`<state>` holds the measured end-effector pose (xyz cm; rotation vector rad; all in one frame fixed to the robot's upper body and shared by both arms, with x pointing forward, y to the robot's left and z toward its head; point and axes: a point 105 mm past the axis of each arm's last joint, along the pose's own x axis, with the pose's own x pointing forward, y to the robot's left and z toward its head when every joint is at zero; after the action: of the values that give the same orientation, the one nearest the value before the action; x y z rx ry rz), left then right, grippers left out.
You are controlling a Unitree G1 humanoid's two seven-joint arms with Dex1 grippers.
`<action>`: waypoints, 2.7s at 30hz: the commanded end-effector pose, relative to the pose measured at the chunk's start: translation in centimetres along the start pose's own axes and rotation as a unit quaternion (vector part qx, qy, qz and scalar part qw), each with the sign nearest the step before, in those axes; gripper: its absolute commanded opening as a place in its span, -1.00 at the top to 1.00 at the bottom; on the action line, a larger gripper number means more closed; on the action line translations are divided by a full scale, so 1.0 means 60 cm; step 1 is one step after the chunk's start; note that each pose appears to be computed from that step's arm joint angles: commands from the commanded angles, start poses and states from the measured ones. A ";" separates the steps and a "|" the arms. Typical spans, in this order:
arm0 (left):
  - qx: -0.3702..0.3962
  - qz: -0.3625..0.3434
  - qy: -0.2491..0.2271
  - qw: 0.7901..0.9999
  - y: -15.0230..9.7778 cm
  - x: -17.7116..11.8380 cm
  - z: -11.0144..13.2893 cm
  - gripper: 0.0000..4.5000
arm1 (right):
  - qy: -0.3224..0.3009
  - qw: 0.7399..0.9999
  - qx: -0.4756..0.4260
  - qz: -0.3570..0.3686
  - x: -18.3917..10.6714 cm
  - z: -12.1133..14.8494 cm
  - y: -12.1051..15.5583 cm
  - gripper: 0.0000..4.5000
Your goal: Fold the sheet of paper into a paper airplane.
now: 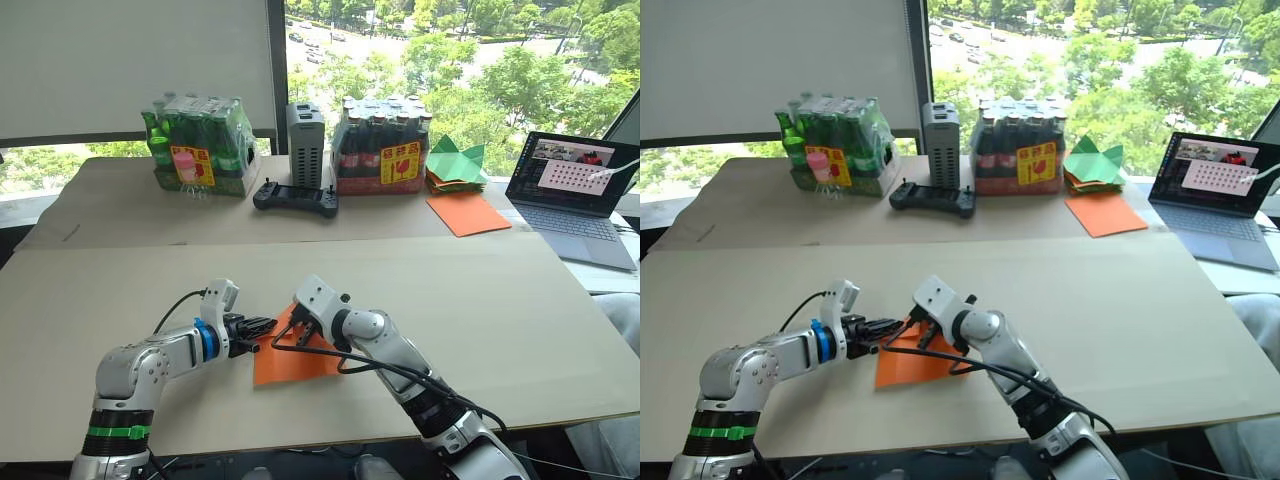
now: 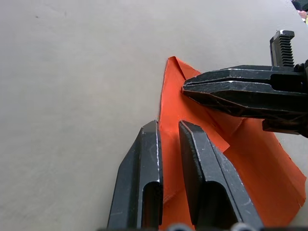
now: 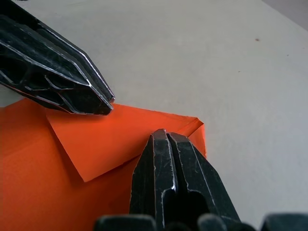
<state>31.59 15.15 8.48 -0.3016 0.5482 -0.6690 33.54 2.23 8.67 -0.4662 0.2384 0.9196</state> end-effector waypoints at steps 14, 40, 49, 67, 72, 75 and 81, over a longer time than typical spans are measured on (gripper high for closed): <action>0.003 0.005 0.054 0.999 0.002 -0.006 -0.052 0.69 | 0.053 0.997 0.026 0.046 0.008 -0.050 0.039 1.00; -0.024 -0.007 -0.039 0.999 0.000 -0.057 0.022 0.69 | 0.060 0.997 0.025 0.048 0.011 -0.058 0.037 1.00; -0.012 -0.065 -0.048 0.997 -0.041 -0.058 0.044 0.69 | 0.061 0.997 0.024 0.046 0.011 -0.060 0.037 1.00; 0.032 -0.019 0.063 0.997 0.000 -0.011 -0.064 0.69 | 0.013 0.999 0.051 -0.008 0.001 -0.023 -0.012 1.00; 0.038 -0.033 0.080 0.996 -0.005 -0.006 -0.076 0.69 | -0.020 0.997 0.063 -0.047 -0.038 -0.001 -0.077 1.00; 0.040 -0.035 0.081 0.995 -0.006 -0.005 -0.077 0.69 | -0.002 0.997 0.041 -0.058 -0.067 -0.019 -0.110 1.00; 0.042 -0.037 0.088 0.995 -0.004 -0.004 -0.082 0.69 | 0.014 0.999 0.013 -0.043 -0.112 -0.039 -0.135 1.00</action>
<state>29.34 14.06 7.39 -0.1941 0.5605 -0.8344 36.59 -8.44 9.96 -0.4598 0.3254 0.7780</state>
